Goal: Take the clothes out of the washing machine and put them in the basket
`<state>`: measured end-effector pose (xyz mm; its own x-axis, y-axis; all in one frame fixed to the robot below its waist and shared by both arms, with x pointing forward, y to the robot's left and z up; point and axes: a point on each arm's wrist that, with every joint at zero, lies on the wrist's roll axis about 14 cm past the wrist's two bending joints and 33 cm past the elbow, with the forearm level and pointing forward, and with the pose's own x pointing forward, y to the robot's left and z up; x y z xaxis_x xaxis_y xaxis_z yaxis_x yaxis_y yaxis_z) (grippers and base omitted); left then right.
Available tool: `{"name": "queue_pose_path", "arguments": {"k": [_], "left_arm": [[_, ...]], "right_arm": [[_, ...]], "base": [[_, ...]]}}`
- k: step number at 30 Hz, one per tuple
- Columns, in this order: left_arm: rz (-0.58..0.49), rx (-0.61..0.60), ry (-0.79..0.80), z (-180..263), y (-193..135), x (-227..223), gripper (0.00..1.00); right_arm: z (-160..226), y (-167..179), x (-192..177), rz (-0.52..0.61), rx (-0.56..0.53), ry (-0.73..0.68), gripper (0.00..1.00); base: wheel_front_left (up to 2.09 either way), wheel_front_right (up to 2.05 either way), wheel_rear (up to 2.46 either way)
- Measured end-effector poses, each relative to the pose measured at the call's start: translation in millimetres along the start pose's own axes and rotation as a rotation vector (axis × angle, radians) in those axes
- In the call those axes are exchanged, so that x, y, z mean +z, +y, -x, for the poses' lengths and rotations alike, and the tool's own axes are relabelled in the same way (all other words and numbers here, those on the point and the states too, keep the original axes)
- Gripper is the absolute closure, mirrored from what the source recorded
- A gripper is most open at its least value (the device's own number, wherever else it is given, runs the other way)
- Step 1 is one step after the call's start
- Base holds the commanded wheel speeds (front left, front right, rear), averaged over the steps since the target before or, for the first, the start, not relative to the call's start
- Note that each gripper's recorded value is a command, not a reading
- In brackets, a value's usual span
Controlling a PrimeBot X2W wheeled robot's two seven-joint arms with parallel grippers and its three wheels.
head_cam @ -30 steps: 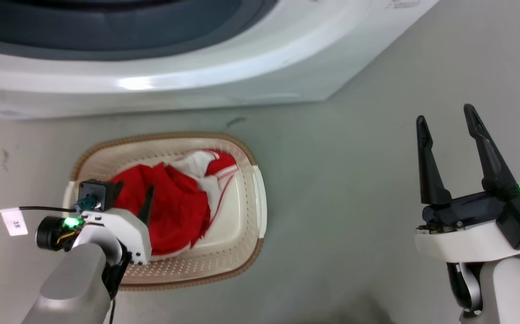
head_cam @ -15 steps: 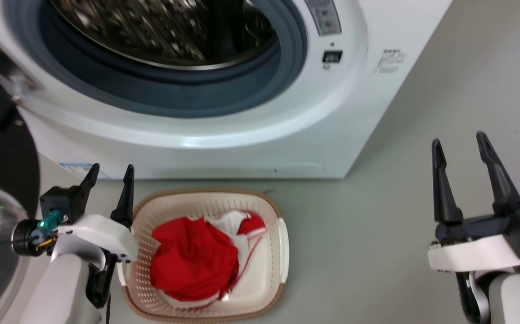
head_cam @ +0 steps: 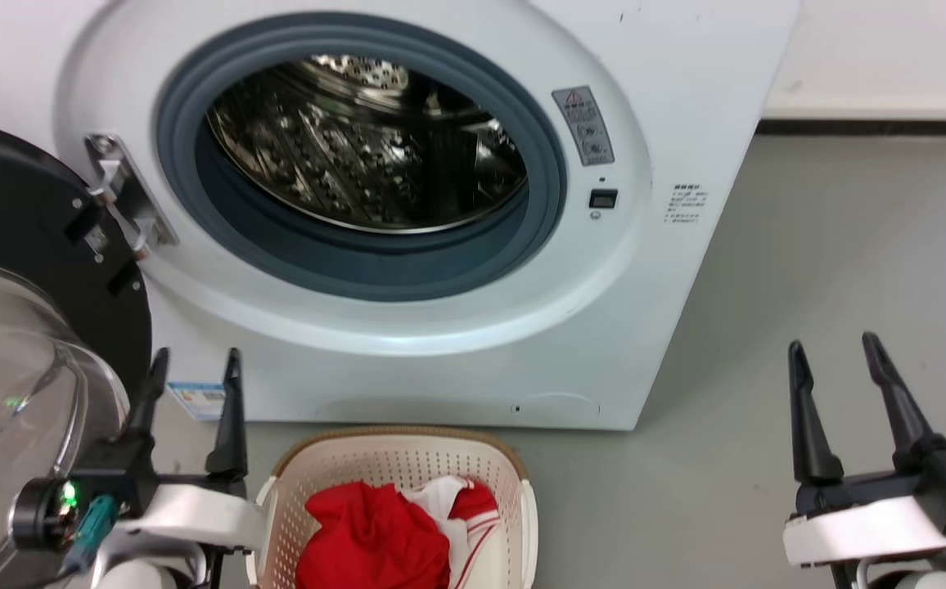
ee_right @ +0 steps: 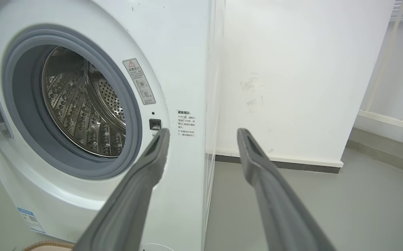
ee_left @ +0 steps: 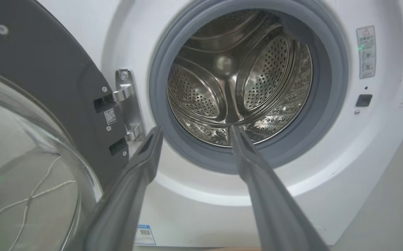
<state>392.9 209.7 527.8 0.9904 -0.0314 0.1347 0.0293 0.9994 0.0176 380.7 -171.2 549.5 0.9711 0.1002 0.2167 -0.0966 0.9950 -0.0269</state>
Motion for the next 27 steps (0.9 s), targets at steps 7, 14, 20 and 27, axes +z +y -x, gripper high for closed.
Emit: {"name": "queue_pose_path", "arguments": {"k": [7,14,20,27], "left_arm": [[-0.043,0.014,-0.055,22.6,-4.8,19.5,0.00],[-0.038,0.017,-0.053,35.2,-12.7,19.0,0.00],[-0.036,0.017,-0.031,41.4,-16.7,12.1,0.00],[-0.038,0.008,-0.014,42.2,-18.4,6.7,0.00]], "right_arm": [[18.8,-4.0,10.3,-0.036,-0.023,-0.020,0.00],[32.4,-3.7,6.5,-0.040,-0.028,0.000,0.00],[42.6,-4.9,-8.1,-0.043,-0.037,0.051,0.00],[45.9,-7.7,-16.5,-0.033,-0.044,0.080,0.00]], "base": [[0.00,0.00,0.00],[0.00,0.00,0.00],[0.00,0.00,0.00],[0.00,0.00,0.00]]}}
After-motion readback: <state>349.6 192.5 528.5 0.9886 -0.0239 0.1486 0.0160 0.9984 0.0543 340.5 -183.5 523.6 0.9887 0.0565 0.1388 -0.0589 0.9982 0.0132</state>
